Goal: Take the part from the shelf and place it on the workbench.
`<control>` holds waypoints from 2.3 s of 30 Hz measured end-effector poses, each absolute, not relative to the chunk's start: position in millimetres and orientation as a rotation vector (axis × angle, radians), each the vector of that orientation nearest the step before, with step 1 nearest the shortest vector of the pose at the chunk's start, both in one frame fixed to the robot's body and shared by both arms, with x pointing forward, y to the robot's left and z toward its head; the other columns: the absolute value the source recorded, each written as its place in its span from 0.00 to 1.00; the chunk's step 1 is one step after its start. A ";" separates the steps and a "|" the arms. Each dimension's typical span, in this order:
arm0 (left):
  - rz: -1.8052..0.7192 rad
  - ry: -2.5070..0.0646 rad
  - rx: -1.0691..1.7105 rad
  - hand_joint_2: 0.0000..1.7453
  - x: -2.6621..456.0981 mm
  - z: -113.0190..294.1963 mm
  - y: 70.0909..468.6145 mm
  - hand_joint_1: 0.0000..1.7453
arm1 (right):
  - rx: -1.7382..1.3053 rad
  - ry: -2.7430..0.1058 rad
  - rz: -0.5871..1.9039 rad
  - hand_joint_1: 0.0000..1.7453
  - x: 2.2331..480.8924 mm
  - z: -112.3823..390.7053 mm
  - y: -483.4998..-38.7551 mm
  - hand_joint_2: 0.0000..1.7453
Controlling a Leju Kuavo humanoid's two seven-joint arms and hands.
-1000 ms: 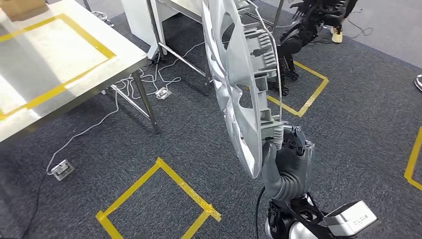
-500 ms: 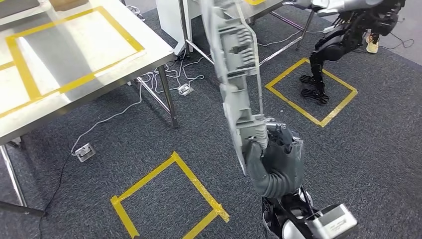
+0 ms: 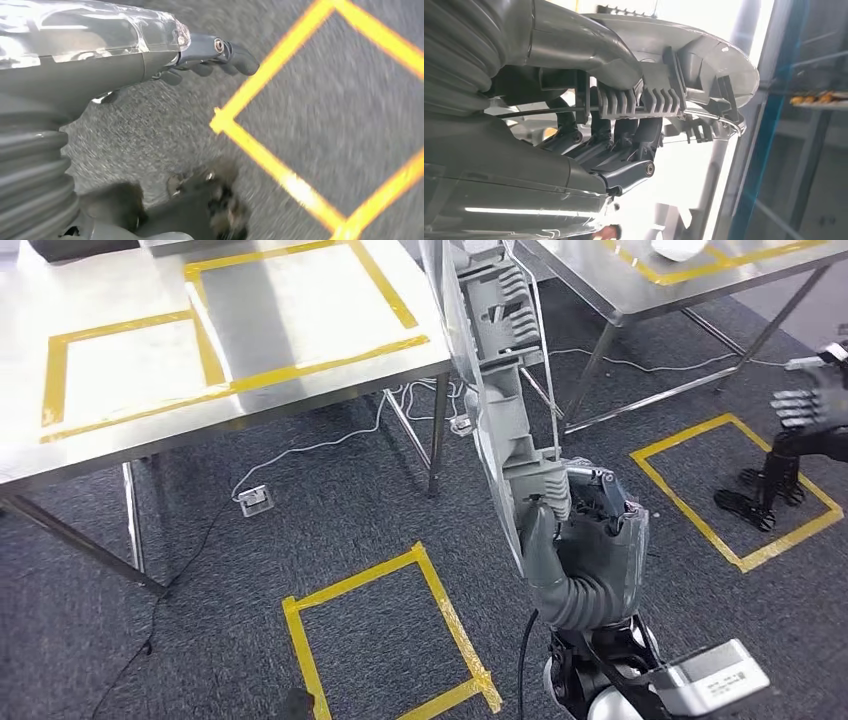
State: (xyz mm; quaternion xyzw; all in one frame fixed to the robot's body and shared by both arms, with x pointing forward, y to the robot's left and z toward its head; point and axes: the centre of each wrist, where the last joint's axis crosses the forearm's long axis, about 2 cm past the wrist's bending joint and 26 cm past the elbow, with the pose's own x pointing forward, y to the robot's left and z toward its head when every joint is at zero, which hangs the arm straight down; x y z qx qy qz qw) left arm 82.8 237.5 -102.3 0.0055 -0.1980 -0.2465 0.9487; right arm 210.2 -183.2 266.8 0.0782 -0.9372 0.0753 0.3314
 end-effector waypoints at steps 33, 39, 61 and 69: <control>-0.237 -0.353 -0.023 1.00 74.7 -103.3 230.6 0.00 | 0.201 -2.518 0.200 1.00 200.3 280.2 -194.2 1.00; -0.229 -0.331 -0.022 1.00 70.6 -103.7 228.2 0.00 | 0.235 -2.510 0.175 1.00 200.5 279.3 -194.7 1.00; -0.220 -0.310 -0.010 1.00 72.4 -104.0 232.7 0.00 | 0.261 -2.496 0.148 1.00 199.4 274.6 -195.1 1.00; -0.220 -0.310 -0.011 1.00 72.4 -103.9 232.1 0.00 | 0.262 -2.497 0.148 1.00 199.5 274.4 -195.0 1.00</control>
